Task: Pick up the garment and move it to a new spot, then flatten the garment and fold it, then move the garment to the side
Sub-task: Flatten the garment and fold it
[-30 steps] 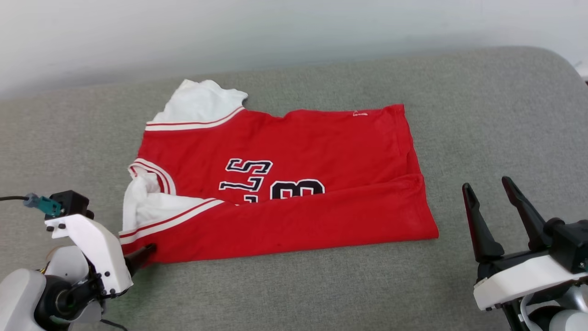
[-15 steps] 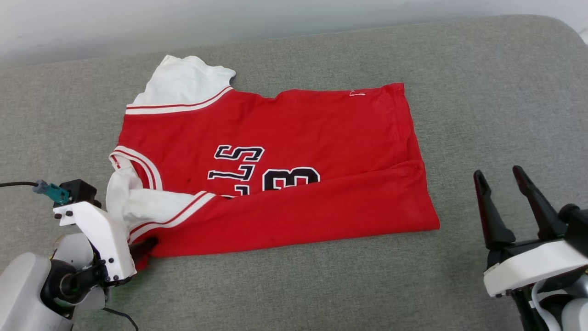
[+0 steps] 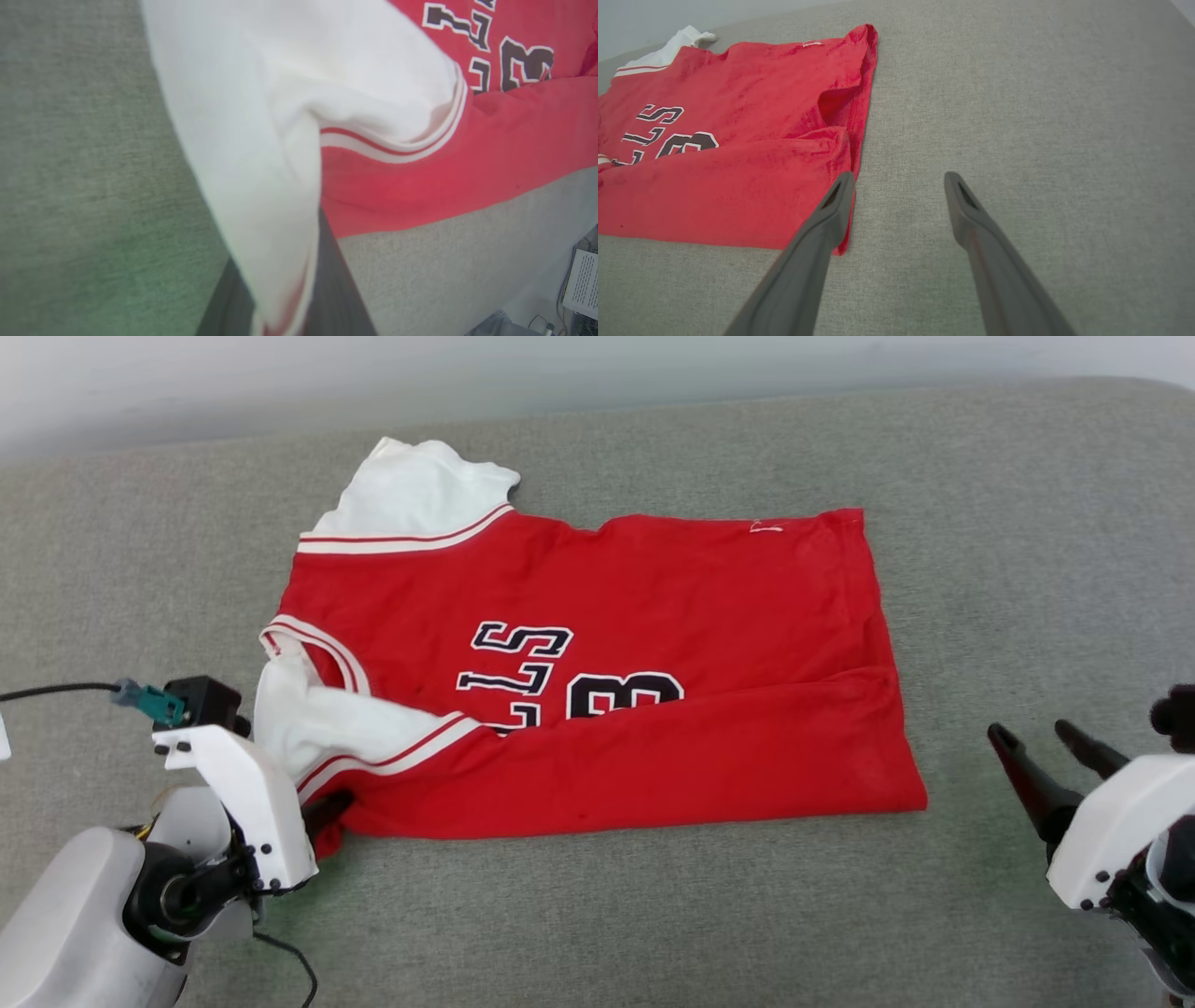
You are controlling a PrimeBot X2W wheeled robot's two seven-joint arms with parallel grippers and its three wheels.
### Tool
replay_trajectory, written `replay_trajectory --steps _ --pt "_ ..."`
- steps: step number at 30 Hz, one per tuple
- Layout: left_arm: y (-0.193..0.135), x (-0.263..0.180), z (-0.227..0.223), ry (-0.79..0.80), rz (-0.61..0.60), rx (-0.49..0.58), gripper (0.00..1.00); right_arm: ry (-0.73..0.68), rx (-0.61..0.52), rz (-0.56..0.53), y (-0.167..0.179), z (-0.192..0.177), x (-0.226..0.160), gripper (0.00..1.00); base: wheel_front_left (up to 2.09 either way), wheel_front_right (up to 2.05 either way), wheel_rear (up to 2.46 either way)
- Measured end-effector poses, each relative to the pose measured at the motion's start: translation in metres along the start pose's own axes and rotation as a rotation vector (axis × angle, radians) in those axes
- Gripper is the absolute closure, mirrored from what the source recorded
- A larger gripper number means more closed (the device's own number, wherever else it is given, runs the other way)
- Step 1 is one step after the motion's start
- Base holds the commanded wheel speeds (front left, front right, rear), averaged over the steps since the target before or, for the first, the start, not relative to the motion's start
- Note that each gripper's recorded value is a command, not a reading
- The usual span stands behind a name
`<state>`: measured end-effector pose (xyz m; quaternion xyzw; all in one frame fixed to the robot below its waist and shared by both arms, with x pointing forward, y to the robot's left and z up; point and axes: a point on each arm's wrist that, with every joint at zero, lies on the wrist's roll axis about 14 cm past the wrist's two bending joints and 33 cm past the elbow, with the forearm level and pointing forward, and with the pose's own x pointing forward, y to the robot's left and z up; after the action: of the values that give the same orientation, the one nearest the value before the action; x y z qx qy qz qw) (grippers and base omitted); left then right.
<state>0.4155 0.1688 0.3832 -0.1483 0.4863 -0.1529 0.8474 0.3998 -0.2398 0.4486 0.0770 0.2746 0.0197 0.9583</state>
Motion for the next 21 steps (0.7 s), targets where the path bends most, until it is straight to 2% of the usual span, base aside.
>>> replay_trajectory --steps 6,13,18,19,20,21 --pt "-0.008 -0.005 0.009 -0.025 -0.022 0.031 1.0 0.26 0.023 0.072 0.019 -0.034 0.024 0.0 0.0 0.0 0.0" --pt "-0.013 -0.001 0.01 -0.024 -0.037 0.041 1.0 0.395 0.048 0.137 0.045 -0.06 0.056 0.0 0.0 0.0 0.0" --pt "-0.008 0.0 0.009 -0.02 -0.024 0.04 1.0 0.44 0.075 0.159 0.052 -0.071 0.067 0.0 0.0 0.0 0.0" --pt "-0.008 0.0 0.009 -0.02 -0.024 0.041 1.0 0.448 0.072 0.163 0.053 -0.072 0.068 0.1 0.0 0.0 0.0" --pt "-0.008 0.0 0.009 -0.021 -0.023 0.04 1.0 0.454 0.072 0.169 0.055 -0.073 0.069 0.64 0.0 0.0 0.0" --pt "-0.008 -0.001 0.009 -0.023 -0.023 0.039 1.0 0.458 0.076 0.176 0.056 -0.073 0.069 0.93 0.0 0.0 0.0"
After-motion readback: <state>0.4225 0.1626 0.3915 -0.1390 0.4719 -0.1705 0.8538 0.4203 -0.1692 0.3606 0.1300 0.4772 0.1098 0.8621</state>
